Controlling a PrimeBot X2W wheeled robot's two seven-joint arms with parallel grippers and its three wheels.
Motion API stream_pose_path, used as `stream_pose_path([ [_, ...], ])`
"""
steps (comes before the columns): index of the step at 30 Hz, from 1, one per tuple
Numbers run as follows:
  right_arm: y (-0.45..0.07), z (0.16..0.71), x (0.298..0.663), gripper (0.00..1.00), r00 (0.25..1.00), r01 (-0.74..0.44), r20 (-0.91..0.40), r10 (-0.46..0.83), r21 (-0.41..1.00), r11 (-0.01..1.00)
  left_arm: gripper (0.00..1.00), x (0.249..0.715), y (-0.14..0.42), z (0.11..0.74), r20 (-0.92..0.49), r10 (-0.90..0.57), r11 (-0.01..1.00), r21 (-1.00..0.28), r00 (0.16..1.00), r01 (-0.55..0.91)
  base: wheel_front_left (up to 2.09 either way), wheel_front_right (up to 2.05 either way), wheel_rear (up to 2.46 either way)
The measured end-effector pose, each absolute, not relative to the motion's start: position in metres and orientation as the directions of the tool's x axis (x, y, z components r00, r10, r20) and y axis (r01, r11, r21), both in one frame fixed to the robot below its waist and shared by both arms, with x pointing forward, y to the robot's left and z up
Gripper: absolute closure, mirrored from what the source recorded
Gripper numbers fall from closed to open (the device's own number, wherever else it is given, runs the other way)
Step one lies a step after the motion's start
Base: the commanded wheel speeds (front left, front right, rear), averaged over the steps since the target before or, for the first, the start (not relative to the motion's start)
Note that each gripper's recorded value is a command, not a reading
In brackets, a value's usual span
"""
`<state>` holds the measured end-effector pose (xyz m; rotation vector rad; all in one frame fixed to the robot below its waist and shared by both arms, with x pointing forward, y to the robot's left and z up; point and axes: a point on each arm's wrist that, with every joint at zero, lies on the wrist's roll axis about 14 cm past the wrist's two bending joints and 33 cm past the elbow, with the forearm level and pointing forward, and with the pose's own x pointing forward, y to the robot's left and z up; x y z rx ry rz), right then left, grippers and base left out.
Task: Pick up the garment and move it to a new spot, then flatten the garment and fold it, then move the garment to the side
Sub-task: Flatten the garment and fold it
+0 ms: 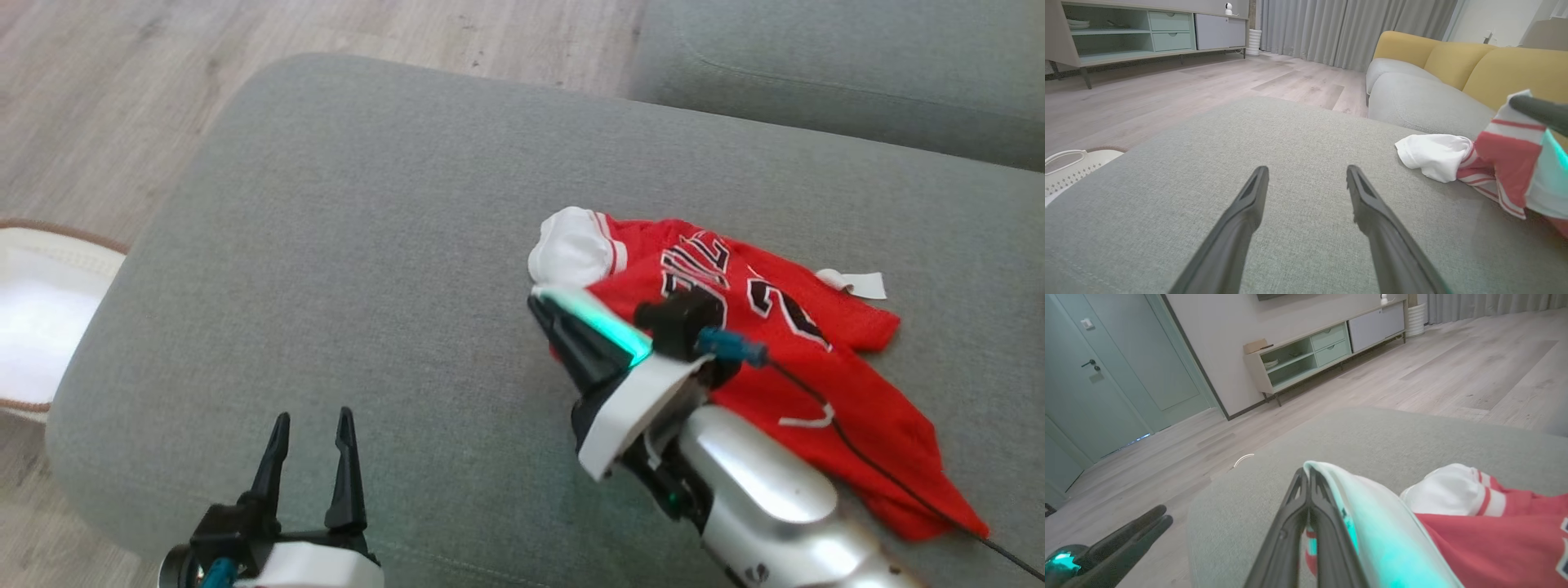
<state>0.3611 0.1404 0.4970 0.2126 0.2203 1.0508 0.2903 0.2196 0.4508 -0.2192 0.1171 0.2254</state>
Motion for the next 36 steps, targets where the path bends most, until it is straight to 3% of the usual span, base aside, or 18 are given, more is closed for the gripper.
stream_pose_path([
  [6, 0.147, 0.481, 0.344, 1.00, 0.433, -0.846, -0.115, 0.894, 0.290, 0.447, 0.00, 0.288, 0.221, 0.451, -0.139, 0.219, 0.949, -0.200, 0.966, -0.244, 0.00, 0.00, 0.00],
  [7, 0.147, 0.480, 0.342, 0.64, 0.429, -0.849, -0.117, 0.896, 0.287, 0.443, 0.00, 0.289, 0.220, 0.451, -0.139, 0.216, 0.949, -0.202, 0.967, -0.241, 0.00, 0.00, 0.00],
  [8, 0.147, 0.477, 0.339, 0.11, 0.421, -0.853, -0.124, 0.898, 0.283, 0.439, 0.00, 0.289, 0.219, 0.451, -0.138, 0.212, 0.950, -0.203, 0.967, -0.237, 0.00, 0.00, 0.00],
  [9, 0.147, 0.476, 0.337, 0.00, 0.415, -0.855, -0.130, 0.900, 0.281, 0.435, 0.00, 0.290, 0.218, 0.451, -0.138, 0.208, 0.951, -0.205, 0.968, -0.233, 0.00, 0.00, 0.00],
  [15, 0.138, 0.465, 0.326, 0.00, 0.417, -0.858, -0.151, 0.896, 0.259, 0.443, 0.00, 0.296, 0.211, 0.452, -0.132, 0.177, 0.959, -0.201, 0.975, -0.201, 0.00, 0.00, 0.00],
  [20, 0.121, 0.462, 0.326, 0.00, 0.469, -0.840, -0.146, 0.871, 0.232, 0.491, 0.00, 0.299, 0.202, 0.451, -0.132, 0.145, 0.964, -0.205, 0.981, -0.170, 0.00, 0.00, 0.00],
  [27, 0.080, 0.459, 0.333, 0.00, 0.607, -0.747, -0.131, 0.784, 0.241, 0.619, 0.00, 0.301, 0.188, 0.450, -0.131, 0.096, 0.970, -0.210, 0.987, -0.122, 0.00, 0.00, 0.00],
  [36, -0.013, 0.472, 0.379, 0.00, 0.837, -0.520, -0.103, 0.538, 0.160, 0.839, 0.00, 0.310, 0.175, 0.456, -0.109, 0.044, 0.975, -0.210, 0.993, -0.066, 0.00, 0.00, 0.00],
])
